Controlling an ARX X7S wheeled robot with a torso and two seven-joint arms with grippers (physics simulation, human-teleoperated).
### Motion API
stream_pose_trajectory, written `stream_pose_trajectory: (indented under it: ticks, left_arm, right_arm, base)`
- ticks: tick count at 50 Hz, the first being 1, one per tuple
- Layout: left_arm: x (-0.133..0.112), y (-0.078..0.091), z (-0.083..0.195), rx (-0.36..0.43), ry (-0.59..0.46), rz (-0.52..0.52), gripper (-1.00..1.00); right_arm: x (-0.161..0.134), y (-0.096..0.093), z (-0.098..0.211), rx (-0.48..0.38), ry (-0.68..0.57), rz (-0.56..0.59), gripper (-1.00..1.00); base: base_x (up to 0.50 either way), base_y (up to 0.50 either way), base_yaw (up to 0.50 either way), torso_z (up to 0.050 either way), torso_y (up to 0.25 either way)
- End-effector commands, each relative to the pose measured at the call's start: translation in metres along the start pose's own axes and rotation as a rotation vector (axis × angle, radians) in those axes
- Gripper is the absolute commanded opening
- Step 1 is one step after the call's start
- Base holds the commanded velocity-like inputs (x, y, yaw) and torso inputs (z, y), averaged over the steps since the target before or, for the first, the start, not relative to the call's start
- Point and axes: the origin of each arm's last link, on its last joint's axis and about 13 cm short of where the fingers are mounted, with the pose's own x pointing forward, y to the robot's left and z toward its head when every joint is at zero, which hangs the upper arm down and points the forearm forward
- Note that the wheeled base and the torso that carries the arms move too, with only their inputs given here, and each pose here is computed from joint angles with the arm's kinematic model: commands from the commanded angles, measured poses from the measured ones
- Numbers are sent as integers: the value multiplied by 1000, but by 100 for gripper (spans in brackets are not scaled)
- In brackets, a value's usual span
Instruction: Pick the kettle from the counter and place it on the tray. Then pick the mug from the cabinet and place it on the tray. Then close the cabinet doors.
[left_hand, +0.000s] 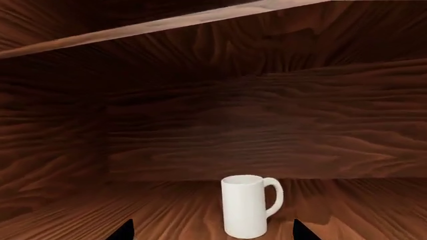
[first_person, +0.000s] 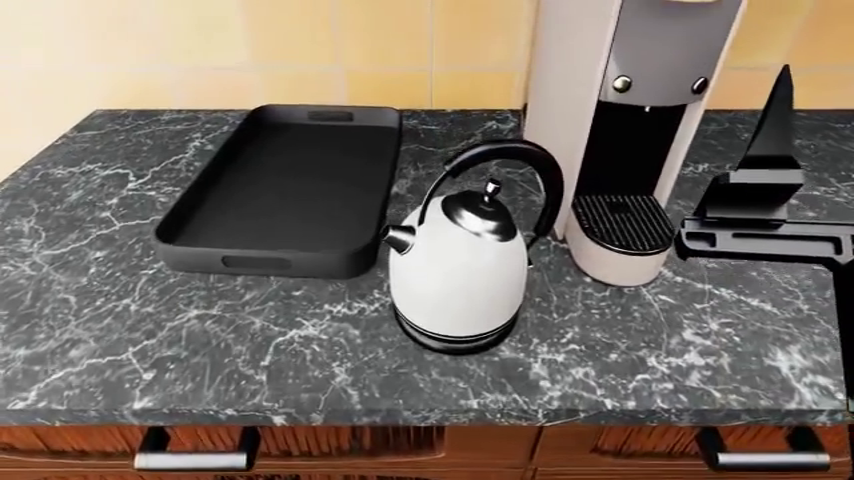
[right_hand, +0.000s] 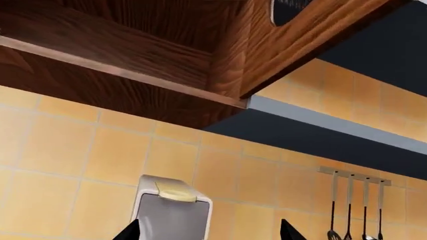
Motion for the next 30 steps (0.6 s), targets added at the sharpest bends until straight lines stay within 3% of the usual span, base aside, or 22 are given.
stream_pose_trajectory:
  ticks: [1,30]
  left_arm:
    - [1,3,-2,-4,3,6,100]
    - [3,5,-7,-5,17,5,100]
  right_arm:
    - [1,1,0,-2,-2,1,100]
    - [2,3,-5,0,13,6,100]
  base:
    - [387,0,0,0,0]
    - [387,0,0,0,1]
